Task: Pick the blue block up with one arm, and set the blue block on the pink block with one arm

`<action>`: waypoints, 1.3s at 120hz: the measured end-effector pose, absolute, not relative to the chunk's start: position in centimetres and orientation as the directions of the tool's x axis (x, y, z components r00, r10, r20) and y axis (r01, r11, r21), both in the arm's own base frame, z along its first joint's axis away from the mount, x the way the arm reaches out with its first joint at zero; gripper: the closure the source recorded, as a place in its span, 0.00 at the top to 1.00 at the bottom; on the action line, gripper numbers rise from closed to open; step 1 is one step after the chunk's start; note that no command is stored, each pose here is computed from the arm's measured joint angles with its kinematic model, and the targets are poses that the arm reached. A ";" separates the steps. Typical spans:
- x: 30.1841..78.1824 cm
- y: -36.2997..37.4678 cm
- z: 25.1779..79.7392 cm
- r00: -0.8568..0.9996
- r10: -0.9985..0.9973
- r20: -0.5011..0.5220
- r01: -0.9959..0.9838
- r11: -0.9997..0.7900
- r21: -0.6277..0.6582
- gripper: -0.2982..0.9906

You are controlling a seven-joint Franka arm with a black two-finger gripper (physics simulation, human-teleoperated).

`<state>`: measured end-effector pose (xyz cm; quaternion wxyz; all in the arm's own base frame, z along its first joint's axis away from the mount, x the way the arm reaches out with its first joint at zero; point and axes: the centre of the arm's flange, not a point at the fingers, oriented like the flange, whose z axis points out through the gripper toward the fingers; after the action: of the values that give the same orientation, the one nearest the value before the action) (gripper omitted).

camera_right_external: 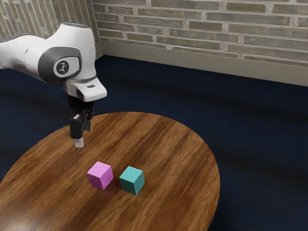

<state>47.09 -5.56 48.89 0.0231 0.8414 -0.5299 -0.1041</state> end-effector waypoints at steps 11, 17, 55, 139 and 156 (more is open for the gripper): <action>48.2 -5.8 47.1 0.352 -0.926 -0.137 -0.917 -0.370 0.149 0.77; 48.4 -5.9 46.1 0.320 -0.939 -0.125 -0.930 -0.337 0.147 0.77; 52.1 -9.0 39.3 0.127 -0.989 -0.079 -0.988 -0.133 0.081 0.77; 55.0 -10.0 31.7 -0.005 -1.000 -0.019 -0.998 0.004 0.055 0.77; 55.1 -10.5 31.1 -0.022 -1.000 -0.010 -0.998 0.022 0.052 0.77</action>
<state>55.10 -10.49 31.05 0.0147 0.6990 -0.7146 -0.0221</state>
